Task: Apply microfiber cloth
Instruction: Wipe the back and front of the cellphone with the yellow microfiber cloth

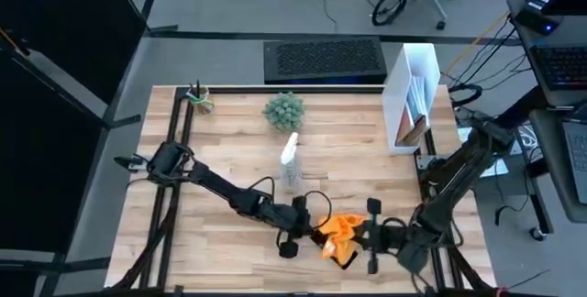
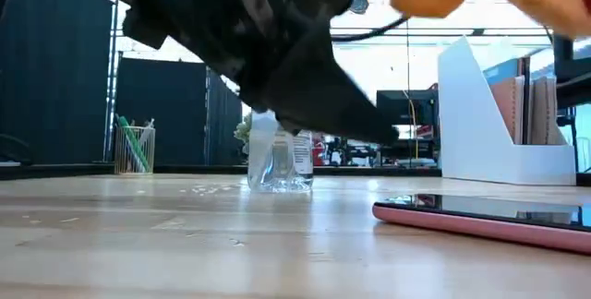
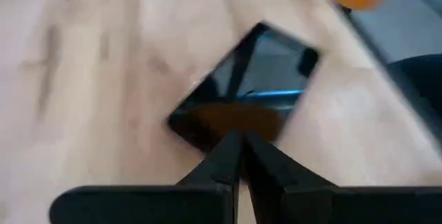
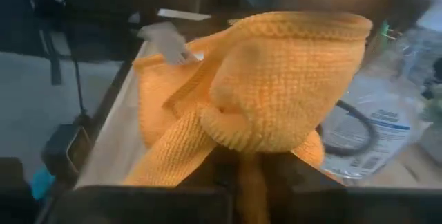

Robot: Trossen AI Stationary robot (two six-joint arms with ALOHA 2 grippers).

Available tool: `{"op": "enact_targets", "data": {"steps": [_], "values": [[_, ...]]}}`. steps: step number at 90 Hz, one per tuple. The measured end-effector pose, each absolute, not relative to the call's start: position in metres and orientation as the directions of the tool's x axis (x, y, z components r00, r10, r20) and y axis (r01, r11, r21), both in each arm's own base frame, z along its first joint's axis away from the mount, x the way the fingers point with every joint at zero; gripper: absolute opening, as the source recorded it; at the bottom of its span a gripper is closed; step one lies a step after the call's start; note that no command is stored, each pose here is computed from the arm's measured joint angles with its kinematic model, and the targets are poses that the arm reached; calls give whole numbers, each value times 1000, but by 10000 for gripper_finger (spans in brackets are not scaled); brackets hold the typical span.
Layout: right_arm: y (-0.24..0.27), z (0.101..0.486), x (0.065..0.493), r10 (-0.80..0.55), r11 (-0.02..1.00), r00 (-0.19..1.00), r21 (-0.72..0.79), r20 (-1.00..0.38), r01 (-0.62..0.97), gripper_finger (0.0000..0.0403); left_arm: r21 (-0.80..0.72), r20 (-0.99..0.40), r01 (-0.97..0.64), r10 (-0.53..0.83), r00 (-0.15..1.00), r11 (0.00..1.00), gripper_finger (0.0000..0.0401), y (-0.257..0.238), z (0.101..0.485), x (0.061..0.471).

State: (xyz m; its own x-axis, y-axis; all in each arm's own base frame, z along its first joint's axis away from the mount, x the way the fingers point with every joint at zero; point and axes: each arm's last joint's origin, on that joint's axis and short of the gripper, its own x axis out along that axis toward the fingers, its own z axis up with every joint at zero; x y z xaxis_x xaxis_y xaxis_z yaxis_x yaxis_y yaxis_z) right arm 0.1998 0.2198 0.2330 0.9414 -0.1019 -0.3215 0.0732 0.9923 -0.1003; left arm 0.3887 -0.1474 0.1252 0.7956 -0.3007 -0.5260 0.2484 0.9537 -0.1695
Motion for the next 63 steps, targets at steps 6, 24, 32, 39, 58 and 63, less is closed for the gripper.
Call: {"op": "enact_targets", "data": {"steps": [6,24,32,39,58,63], "values": [[220,231,200,-109,992,938,-95,-330,81,9,-178,-520,263,-318,793,948,6,-150,118,390],[224,201,213,-164,984,912,-128,-377,124,9,-195,-518,294,-353,779,936,6,-157,93,401],[226,184,221,-190,978,898,-155,-396,139,9,-199,-521,289,-351,778,936,6,-155,90,406],[227,168,227,-217,971,888,-184,-405,153,9,-209,-520,283,-351,779,936,6,-152,87,408],[235,131,227,-212,968,847,-225,-488,112,9,-221,-559,251,-334,759,942,6,-147,84,408],[239,123,223,-181,977,832,-194,-525,90,9,-222,-569,246,-330,753,943,6,-145,84,408]]}}
